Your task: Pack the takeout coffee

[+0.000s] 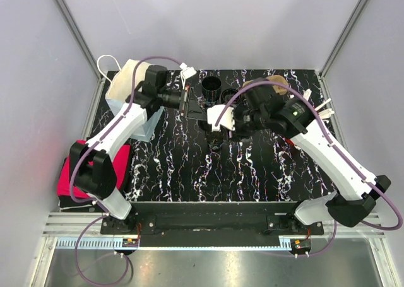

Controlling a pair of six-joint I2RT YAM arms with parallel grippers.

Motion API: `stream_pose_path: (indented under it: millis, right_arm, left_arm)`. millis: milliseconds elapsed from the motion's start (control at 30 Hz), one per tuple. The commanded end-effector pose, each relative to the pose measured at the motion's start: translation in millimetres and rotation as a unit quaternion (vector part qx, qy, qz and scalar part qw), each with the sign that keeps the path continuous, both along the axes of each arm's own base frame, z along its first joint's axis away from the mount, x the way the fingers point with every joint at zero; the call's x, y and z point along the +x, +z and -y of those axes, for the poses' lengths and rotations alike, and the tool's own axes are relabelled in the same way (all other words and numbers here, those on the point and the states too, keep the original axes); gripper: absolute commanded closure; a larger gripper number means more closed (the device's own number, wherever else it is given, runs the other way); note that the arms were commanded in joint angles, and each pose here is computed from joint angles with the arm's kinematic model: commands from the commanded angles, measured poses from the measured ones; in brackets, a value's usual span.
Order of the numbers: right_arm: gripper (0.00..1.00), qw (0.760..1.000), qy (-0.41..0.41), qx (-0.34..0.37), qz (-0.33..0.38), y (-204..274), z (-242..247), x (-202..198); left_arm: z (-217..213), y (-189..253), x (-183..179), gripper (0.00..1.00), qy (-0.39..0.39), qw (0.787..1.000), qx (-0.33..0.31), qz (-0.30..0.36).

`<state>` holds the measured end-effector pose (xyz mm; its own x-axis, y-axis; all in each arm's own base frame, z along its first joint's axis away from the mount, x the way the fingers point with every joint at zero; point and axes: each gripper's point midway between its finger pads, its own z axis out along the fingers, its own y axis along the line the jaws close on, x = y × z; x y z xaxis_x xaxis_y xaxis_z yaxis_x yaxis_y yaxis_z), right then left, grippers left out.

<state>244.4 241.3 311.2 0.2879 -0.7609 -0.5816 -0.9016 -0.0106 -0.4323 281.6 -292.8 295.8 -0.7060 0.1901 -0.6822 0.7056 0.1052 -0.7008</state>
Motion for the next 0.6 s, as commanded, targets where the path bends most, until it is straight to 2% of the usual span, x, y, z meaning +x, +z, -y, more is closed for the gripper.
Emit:
stream_pose_path:
  millis: [0,200,233,367,567]
  right_arm:
    - [0.36,0.998,0.020,-0.027,0.053,-3.7,-14.7,5.8]
    - [0.41,0.997,0.050,-0.043,0.049,-12.6,-37.0,-8.5]
    - [0.41,0.996,0.057,-0.046,0.048,-14.5,-41.1,-11.7]
    - [0.45,0.995,0.065,-0.062,0.053,-21.4,-50.4,-13.0]
    - [0.53,0.994,0.042,-0.069,0.077,-21.1,-53.8,-0.1]
  left_arm:
    - [-3.6,44.2,-21.9,0.92,-0.087,0.989,-0.108,-0.049]
    - [2.5,38.1,-24.7,0.98,-0.107,0.986,-0.090,-0.087]
    - [3.8,40.5,-25.8,0.97,-0.112,0.986,-0.095,-0.073]
    - [7.7,40.3,-35.4,0.96,-0.127,0.984,-0.093,-0.081]
    - [6.0,44.6,-44.9,0.96,-0.140,0.983,-0.094,-0.075]
